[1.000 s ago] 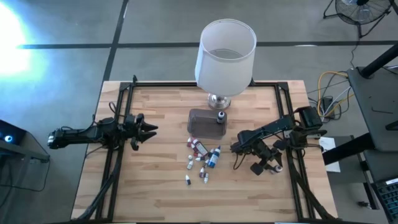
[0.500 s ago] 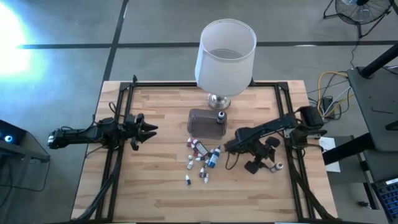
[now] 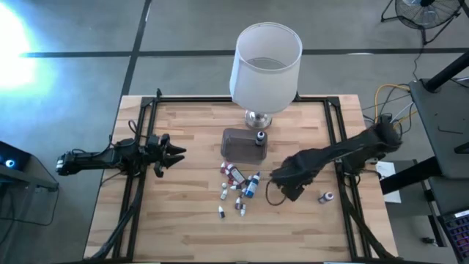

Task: Pick & Place food coloring
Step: Put the big purple food coloring bottle into the black bin

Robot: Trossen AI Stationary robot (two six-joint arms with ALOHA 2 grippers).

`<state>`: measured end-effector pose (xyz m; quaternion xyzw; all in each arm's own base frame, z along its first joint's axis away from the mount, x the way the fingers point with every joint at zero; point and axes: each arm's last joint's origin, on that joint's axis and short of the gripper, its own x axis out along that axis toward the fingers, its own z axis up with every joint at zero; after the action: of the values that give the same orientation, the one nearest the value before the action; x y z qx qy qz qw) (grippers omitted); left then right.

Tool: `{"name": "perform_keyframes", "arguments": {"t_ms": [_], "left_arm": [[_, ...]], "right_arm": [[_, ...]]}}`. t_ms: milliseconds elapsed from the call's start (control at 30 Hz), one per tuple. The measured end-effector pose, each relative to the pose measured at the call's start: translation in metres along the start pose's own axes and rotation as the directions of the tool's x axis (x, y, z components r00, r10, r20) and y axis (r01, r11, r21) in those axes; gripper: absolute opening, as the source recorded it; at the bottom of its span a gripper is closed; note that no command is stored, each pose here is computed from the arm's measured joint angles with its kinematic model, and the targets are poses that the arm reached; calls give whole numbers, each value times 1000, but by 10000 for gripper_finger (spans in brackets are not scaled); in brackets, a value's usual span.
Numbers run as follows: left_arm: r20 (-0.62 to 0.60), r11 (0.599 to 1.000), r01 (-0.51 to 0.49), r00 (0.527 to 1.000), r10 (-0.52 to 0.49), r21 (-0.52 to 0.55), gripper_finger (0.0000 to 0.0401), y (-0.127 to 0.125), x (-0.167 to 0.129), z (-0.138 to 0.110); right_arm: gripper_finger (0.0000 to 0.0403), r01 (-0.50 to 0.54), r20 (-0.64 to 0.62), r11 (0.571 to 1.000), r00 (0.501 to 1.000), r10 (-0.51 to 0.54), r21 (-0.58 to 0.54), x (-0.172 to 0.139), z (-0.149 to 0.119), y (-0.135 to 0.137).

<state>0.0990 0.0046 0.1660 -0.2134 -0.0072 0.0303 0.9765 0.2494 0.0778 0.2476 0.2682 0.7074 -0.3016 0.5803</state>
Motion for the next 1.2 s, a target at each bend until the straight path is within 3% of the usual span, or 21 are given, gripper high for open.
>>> {"name": "perform_keyframes", "arguments": {"t_ms": [67,167,300,400,567,667,933,1200], "left_arm": [[0,1000,0,1000,0,0,135,0,0,0],[0,1000,0,1000,0,0,135,0,0,0],[0,1000,0,1000,0,0,135,0,0,0],[0,1000,0,1000,0,0,135,0,0,0],[0,1000,0,1000,0,0,135,0,0,0],[1,1000,0,1000,0,0,135,0,0,0],[1,1000,0,1000,0,0,135,0,0,0],[1,1000,0,1000,0,0,135,0,0,0]], "right_arm": [[205,-8,23,982,1000,3,189,-2,-11,-15],[206,-46,56,877,998,22,478,-7,-33,-39],[206,-132,77,785,991,107,605,-12,-65,-57],[206,-134,48,775,990,133,618,-11,-82,-62],[206,-54,-40,801,994,97,597,1,-101,-58],[206,-58,-40,806,994,100,590,8,-108,-51],[208,-40,-18,832,998,60,553,19,-112,-42],[258,-51,22,835,999,47,547,29,-111,-43]]}}
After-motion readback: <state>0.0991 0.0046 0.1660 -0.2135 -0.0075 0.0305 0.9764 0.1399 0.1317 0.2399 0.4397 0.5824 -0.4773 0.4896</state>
